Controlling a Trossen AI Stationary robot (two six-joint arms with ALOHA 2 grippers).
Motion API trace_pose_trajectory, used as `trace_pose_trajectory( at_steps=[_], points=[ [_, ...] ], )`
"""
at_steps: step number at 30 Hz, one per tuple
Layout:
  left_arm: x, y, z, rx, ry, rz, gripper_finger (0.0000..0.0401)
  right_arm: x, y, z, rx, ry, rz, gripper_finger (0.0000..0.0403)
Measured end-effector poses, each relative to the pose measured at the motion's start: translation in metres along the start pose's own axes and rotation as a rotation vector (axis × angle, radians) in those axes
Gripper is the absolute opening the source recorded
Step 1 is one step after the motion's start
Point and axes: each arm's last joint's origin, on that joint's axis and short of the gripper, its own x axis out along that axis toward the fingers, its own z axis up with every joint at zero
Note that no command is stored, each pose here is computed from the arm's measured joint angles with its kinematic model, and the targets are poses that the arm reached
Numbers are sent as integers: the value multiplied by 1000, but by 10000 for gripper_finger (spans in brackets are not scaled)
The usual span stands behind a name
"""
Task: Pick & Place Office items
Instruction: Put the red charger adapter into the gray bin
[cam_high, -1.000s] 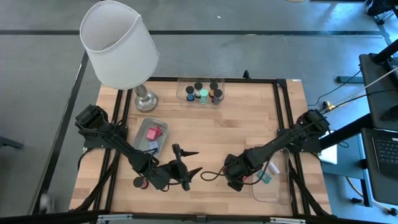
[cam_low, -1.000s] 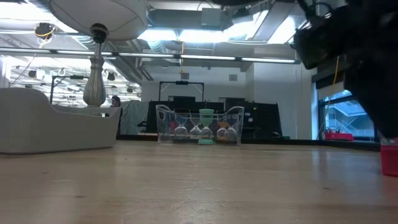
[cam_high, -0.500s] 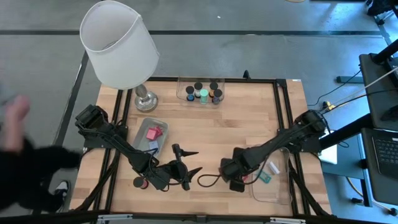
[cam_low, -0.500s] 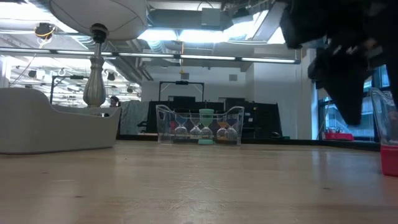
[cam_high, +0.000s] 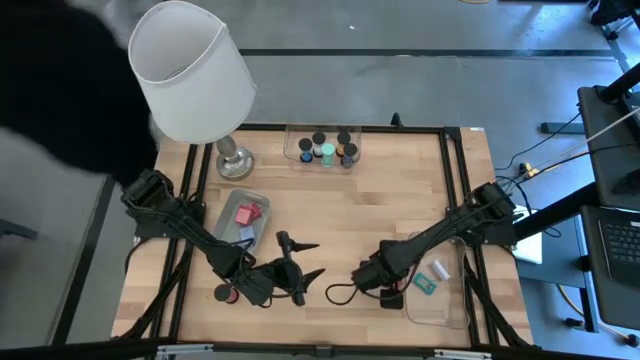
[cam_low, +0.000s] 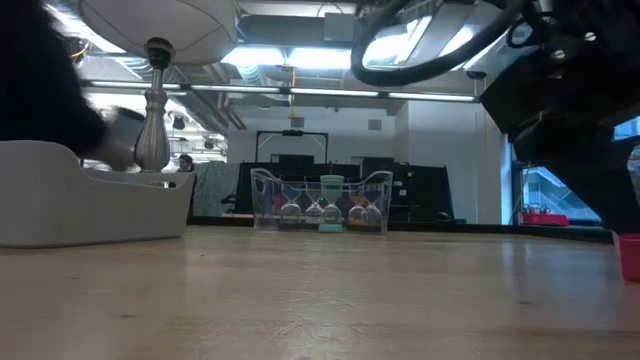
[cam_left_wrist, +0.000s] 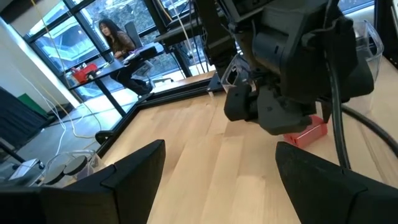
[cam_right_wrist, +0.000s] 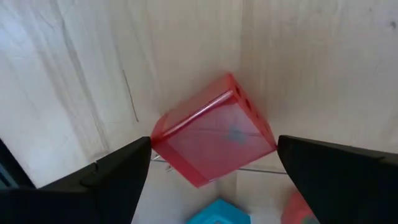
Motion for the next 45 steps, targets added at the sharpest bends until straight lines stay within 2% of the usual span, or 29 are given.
trace_pose_trajectory(
  at_steps=[5,13,20,24,34,38,45],
  points=[
    [0,0,-2,14,9,-1,303,4,1,1,-55,-17,-44,351],
    [0,0,-2,22,14,-2,303,26,4,4,-152,55,-91,336],
    [0,0,-3,31,20,-2,303,27,3,4,-158,60,-120,293],
    [0,0,-3,32,20,-2,303,23,4,6,-159,49,-150,292],
    [0,0,-3,30,20,-2,303,-23,26,33,-183,-225,-218,289],
    [-3,-2,-2,-13,13,0,303,-47,35,44,-188,-380,-247,291],
    [-37,6,22,-128,-50,46,303,-63,43,74,-255,-661,-177,289]
  ],
)
